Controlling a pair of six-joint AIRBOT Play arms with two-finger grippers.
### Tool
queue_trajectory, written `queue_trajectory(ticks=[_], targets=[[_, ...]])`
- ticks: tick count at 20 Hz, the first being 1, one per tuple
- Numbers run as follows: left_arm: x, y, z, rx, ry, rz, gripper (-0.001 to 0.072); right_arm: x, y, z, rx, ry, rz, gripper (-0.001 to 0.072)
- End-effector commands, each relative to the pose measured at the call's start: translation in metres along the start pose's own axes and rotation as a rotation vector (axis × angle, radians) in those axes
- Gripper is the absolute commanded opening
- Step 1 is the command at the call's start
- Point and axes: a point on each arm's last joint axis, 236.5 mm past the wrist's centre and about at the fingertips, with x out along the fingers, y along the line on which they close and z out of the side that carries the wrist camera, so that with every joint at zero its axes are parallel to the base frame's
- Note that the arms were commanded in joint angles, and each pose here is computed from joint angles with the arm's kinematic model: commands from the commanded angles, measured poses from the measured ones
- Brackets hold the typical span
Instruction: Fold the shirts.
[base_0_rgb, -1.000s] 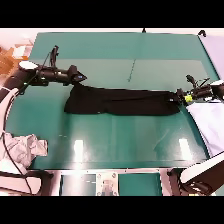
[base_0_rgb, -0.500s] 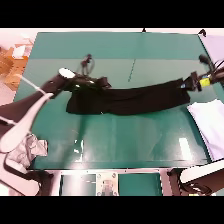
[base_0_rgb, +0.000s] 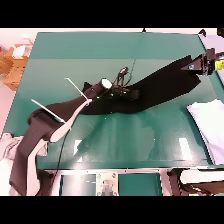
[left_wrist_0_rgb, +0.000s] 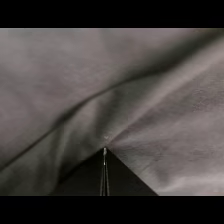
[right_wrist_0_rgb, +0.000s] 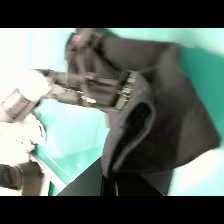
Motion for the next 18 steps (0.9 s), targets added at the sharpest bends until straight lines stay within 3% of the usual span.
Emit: queue_trajectory(ticks=[1, 5, 9, 13, 18], targets=[[0.021, 0.002, -0.001, -0.034, 0.003, -0.012, 0.0034, 0.002, 0.017, 0.001, -0.019, -0.008, 0.029, 0.0019], [-0.005, -0.009, 0.008, -0.016, 0.07, -0.073, 0.0034, 0.003, 0.017, 0.004, -0.019, -0.015, 0.025, 0.002], [-0.088, -0.017, 0.043, 0.048, 0.149, -0.145, 0.0033, 0.017, 0.027, 0.007, -0.009, -0.008, 0.033, 0.0019], [-0.203, 0.02, 0.086, 0.094, 0.1, 0.042, 0.0033, 0.072, 0.073, 0.015, -0.067, 0.004, 0.065, 0.002], [-0.315, 0.028, 0.108, 0.073, 0.021, 0.105, 0.0034, 0.205, 0.123, 0.012, -0.104, -0.026, 0.103, 0.002]])
